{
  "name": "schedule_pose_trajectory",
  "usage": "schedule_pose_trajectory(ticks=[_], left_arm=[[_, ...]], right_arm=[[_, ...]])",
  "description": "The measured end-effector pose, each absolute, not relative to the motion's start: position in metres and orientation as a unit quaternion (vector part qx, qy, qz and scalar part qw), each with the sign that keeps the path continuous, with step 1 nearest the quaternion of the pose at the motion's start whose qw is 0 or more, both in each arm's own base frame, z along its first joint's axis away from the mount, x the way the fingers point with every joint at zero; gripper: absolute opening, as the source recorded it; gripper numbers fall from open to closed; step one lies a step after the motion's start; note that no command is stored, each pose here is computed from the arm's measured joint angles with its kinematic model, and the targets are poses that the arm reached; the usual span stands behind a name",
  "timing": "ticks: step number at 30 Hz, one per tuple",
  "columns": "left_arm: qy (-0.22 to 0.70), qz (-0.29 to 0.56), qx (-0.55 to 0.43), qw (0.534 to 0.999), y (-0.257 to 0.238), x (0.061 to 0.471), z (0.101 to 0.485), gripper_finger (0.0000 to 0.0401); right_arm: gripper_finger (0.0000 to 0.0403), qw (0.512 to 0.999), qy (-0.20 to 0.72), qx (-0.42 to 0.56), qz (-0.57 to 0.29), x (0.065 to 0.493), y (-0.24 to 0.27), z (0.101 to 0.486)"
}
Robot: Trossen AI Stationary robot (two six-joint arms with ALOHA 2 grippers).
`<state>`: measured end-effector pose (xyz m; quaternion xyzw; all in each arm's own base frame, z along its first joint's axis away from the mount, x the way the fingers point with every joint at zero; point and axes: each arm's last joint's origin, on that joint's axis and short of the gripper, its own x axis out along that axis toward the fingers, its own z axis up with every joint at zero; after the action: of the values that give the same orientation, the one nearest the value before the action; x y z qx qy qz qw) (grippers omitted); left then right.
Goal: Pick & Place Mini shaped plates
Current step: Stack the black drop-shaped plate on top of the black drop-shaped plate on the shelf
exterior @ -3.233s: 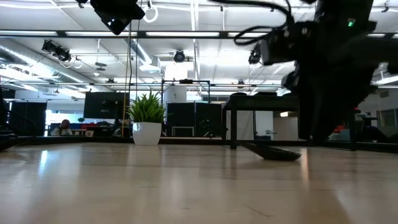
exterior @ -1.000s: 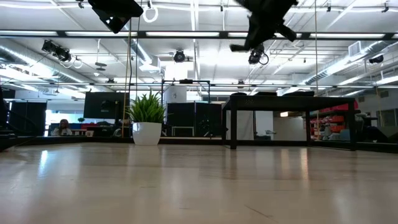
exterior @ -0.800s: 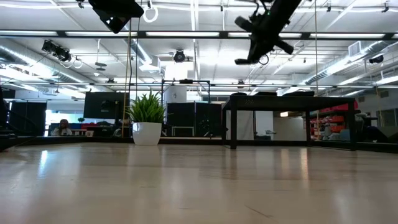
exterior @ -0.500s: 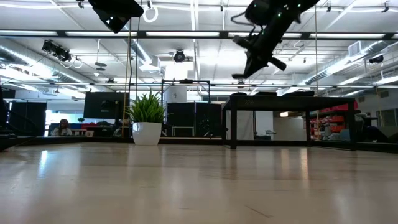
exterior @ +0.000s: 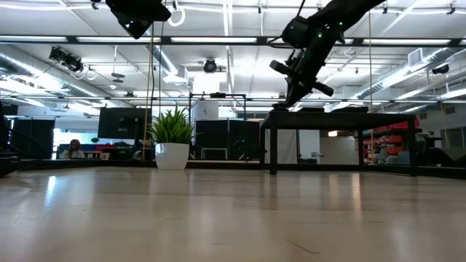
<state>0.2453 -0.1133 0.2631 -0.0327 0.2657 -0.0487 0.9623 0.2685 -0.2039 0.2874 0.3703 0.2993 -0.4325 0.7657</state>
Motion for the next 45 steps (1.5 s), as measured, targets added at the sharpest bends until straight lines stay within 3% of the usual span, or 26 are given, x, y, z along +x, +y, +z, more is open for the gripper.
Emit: schedule_pose_trajectory(ticks=[10,25,30,38,45], left_arm=[[0.266,-0.048,-0.032,0.962,-0.113,0.245,0.263,0.0115],[0.266,-0.048,-0.032,0.962,-0.113,0.245,0.263,0.0115],[0.266,-0.048,-0.032,0.962,-0.113,0.245,0.263,0.0115],[0.266,-0.047,-0.036,0.962,-0.113,0.245,0.263,0.0115],[0.266,-0.047,-0.036,0.962,-0.113,0.245,0.263,0.0115]], right_arm=[[0.0022,0.764,0.298,0.368,-0.438,0.271,-0.207,0.283],[0.0108,0.783,0.299,0.332,-0.433,0.266,-0.204,0.294],[0.0090,0.788,0.302,0.326,-0.426,0.265,-0.198,0.298],[0.0009,0.784,0.311,0.328,-0.426,0.266,-0.198,0.277],[0.0023,0.797,0.300,0.313,-0.420,0.267,-0.198,0.272]])
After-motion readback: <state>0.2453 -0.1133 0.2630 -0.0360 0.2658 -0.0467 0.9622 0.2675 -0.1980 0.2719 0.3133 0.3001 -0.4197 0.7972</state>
